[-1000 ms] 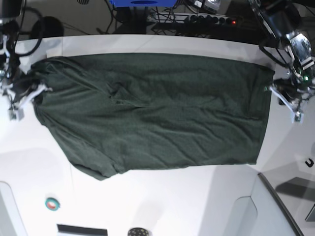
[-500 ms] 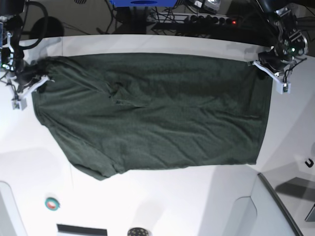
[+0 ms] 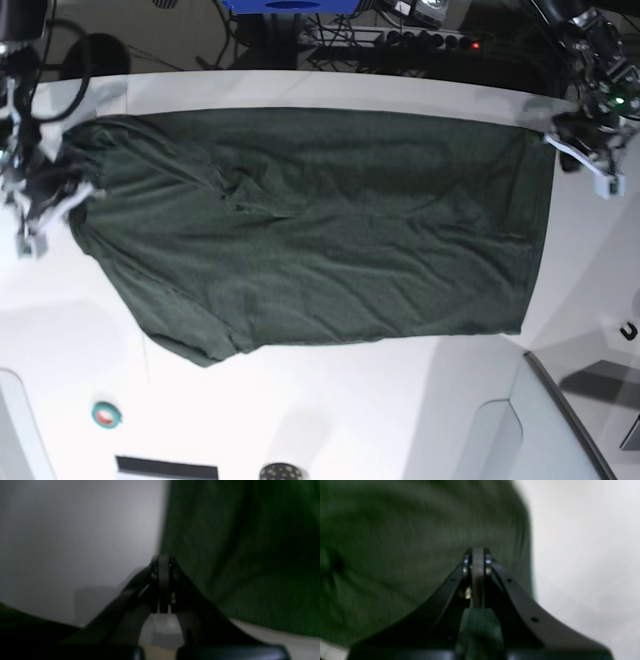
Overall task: Layout the t-shirt on the table in an organized manner, then fold the t-shirt properly
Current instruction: 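Release the right gripper and move it down the shirt side toward the hem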
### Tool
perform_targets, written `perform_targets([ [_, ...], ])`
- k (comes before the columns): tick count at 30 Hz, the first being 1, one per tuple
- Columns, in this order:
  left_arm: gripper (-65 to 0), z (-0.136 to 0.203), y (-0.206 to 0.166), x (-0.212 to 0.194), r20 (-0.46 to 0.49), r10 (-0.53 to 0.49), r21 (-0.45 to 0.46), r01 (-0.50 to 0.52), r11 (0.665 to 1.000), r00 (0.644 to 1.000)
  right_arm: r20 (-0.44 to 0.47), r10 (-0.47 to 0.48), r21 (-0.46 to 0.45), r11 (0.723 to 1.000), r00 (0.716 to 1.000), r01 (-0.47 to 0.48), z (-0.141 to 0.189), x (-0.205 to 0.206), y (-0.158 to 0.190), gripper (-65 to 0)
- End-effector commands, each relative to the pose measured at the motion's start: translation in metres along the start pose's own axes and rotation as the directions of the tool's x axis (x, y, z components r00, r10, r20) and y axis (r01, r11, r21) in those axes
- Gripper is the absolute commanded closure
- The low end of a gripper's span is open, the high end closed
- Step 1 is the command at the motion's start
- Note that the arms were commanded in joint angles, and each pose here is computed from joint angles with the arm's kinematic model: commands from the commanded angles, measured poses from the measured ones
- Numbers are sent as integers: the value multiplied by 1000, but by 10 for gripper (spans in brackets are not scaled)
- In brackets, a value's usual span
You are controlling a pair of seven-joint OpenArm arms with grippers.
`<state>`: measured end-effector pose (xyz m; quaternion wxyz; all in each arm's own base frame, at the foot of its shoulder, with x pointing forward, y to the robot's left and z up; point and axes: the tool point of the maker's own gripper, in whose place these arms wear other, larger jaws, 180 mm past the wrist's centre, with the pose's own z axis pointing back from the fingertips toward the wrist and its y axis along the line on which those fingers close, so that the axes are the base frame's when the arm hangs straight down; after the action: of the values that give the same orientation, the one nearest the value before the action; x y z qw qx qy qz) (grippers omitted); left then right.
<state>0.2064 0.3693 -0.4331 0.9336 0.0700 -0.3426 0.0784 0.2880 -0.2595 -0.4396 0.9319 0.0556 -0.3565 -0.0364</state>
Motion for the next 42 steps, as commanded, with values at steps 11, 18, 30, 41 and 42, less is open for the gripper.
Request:
perform_targets([
  [11, 0, 30, 42, 16, 29, 18, 118, -21, 993, 999, 41, 17, -78, 997, 999, -14, -99, 122, -9, -351],
  [18, 0, 37, 52, 10, 29, 25, 122, -28, 992, 999, 13, -4, -54, 999, 1000, 5, -125, 79, 9, -411],
  [30, 0, 41, 52, 8, 30, 6, 98, -9, 995, 1000, -52, -7, -55, 998, 999, 4, -124, 42, 8, -164],
  [41, 0, 41, 52, 7, 27, 5, 98, -7, 995, 1000, -58, 54, -44, 997, 997, -56, -115, 72, 15, -356],
  [42, 0, 41, 52, 7, 27, 5, 98, -7, 995, 1000, -65, 57, -42, 997, 996, -60, -114, 72, 16, -356],
])
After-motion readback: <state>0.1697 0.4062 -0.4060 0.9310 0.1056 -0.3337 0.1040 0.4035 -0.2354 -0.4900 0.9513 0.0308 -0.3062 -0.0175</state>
